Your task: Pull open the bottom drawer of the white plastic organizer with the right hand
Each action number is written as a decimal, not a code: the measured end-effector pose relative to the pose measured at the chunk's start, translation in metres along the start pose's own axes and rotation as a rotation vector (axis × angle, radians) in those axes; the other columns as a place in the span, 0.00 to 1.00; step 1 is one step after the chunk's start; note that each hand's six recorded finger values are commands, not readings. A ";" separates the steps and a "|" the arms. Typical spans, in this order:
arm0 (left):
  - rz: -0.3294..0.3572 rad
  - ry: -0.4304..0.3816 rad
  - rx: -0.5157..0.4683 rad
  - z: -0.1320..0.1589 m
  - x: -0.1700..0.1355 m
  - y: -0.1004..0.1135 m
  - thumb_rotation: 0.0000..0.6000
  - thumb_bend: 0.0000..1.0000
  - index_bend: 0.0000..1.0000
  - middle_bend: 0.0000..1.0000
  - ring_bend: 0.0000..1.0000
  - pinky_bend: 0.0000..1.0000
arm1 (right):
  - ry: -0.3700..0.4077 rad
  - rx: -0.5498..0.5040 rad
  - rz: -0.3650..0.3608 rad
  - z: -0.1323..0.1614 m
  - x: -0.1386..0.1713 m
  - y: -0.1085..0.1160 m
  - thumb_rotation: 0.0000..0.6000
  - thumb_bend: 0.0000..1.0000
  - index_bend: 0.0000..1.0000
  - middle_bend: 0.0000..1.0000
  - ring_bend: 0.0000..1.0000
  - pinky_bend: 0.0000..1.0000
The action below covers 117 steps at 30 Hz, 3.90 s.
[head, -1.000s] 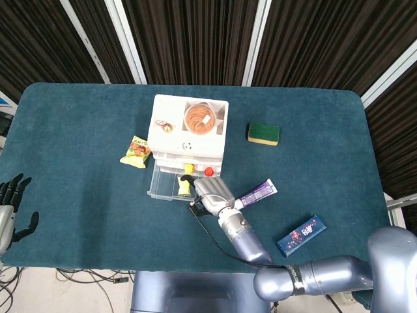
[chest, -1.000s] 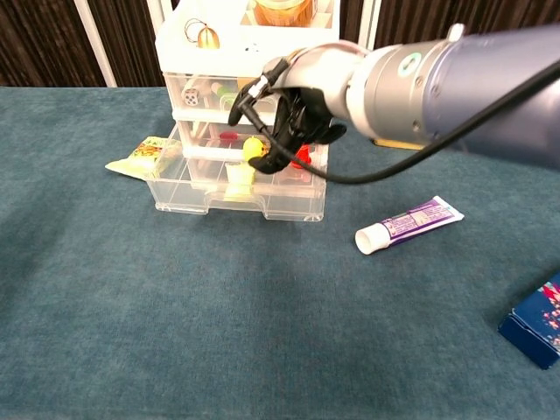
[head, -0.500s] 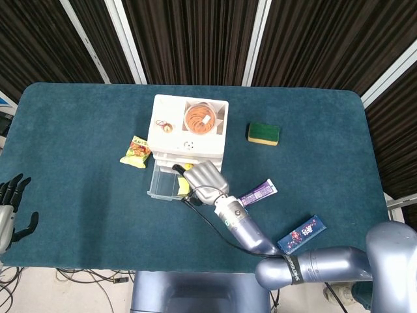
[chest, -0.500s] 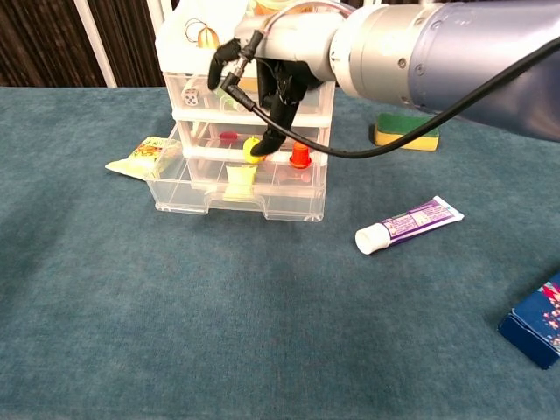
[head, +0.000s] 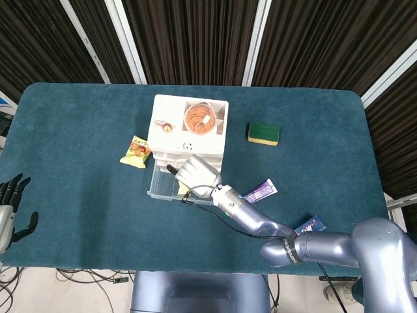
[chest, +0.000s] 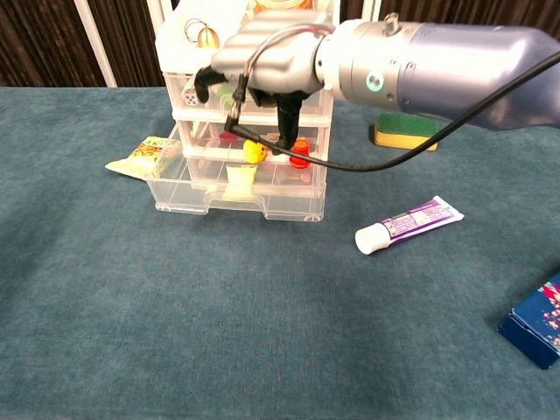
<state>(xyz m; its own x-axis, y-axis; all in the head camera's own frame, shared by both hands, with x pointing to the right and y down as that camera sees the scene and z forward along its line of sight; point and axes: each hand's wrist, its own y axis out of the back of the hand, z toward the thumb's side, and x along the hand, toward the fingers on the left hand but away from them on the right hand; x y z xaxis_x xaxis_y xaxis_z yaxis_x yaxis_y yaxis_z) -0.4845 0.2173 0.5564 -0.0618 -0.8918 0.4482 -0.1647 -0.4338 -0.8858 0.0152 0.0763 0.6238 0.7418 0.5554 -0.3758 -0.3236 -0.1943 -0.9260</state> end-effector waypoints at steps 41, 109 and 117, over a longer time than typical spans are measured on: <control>-0.006 0.018 -0.004 -0.004 0.001 0.000 1.00 0.44 0.06 0.01 0.00 0.00 | 0.190 0.099 0.099 0.024 -0.031 -0.038 1.00 0.24 0.37 1.00 1.00 1.00; -0.006 0.026 -0.012 -0.005 0.001 0.001 1.00 0.44 0.06 0.01 0.00 0.00 | 0.132 0.041 -0.021 -0.007 0.003 0.024 1.00 0.26 0.57 1.00 1.00 1.00; -0.004 0.024 -0.010 -0.004 0.001 0.001 1.00 0.44 0.06 0.01 0.00 0.00 | 0.048 0.053 -0.066 -0.050 0.045 0.043 1.00 0.26 0.58 1.00 1.00 1.00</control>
<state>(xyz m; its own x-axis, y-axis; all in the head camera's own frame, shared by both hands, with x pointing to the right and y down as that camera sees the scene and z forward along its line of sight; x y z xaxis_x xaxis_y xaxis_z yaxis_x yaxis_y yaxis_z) -0.4889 0.2164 0.5565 -0.0848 -0.8866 0.4546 -0.1744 -0.4360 -0.8829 0.0642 0.0527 0.5650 0.7892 0.5261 -0.3168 -0.3031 -0.1149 -0.9460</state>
